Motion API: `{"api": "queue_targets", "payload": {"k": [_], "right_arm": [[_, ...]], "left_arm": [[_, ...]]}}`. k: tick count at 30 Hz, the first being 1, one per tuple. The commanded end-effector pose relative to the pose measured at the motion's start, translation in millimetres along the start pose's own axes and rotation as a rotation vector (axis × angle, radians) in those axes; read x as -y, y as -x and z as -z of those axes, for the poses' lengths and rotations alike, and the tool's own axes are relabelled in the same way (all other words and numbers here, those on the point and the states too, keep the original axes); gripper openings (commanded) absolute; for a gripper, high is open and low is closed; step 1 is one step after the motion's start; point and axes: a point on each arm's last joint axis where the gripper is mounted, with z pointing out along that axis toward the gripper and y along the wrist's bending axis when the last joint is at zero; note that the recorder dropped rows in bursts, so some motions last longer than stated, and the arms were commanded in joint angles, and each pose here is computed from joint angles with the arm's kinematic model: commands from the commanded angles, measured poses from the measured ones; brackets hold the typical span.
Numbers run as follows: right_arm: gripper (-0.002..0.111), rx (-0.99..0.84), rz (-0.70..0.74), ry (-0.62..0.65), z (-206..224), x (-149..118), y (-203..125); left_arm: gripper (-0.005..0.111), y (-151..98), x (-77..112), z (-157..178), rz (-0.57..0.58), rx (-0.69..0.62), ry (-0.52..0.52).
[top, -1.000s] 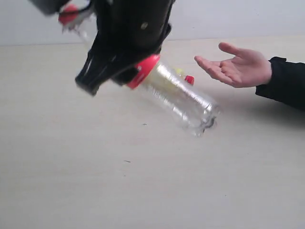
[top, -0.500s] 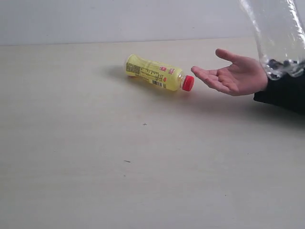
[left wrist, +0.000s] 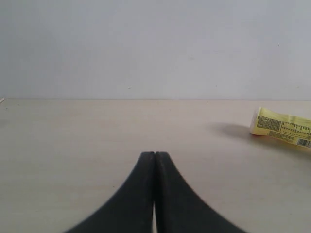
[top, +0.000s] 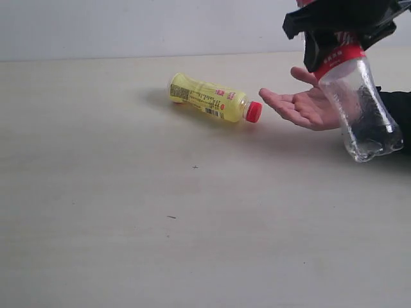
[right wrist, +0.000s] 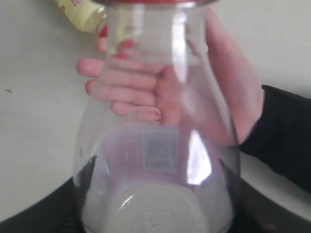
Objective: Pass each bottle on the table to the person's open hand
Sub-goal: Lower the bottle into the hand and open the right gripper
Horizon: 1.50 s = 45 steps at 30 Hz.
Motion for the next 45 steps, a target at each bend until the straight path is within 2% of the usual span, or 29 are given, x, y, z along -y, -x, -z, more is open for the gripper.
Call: {"api": "queue_targets", "payload": {"k": [1, 16, 24, 26, 29, 34, 37, 45], "right_arm": [[0.000, -0.027, -0.036, 0.024, -35.0, 12.5, 17.7], [0.000, -0.032, -0.024, -0.001, -101.1, 15.8, 86.7], [0.002, -0.062, -0.055, -0.045, -124.1, 19.2, 89.8], [0.013, -0.060, -0.065, -0.061, -124.0, 20.6, 90.0], [0.038, -0.060, -0.064, -0.061, -124.0, 20.6, 90.0], [0.071, -0.055, -0.063, -0.060, -124.1, 20.6, 90.4], [0.077, -0.051, -0.063, -0.060, -124.1, 20.6, 90.7], [0.077, 0.062, -0.065, -0.050, -105.1, 20.4, 98.6]], "left_arm": [[0.000, -0.8, -0.1, 0.3, 0.009, 0.004, 0.002], [0.000, -0.8, -0.1, 0.3, 0.009, 0.004, 0.002], [0.000, -0.8, -0.1, 0.3, 0.009, 0.004, 0.002], [0.000, -0.8, -0.1, 0.3, 0.009, 0.004, 0.002], [0.000, -0.8, -0.1, 0.3, 0.009, 0.004, 0.002], [0.000, -0.8, -0.1, 0.3, 0.009, 0.004, 0.002], [0.000, -0.8, -0.1, 0.3, 0.009, 0.004, 0.002], [0.000, -0.8, -0.1, 0.3, 0.009, 0.004, 0.002]]}}
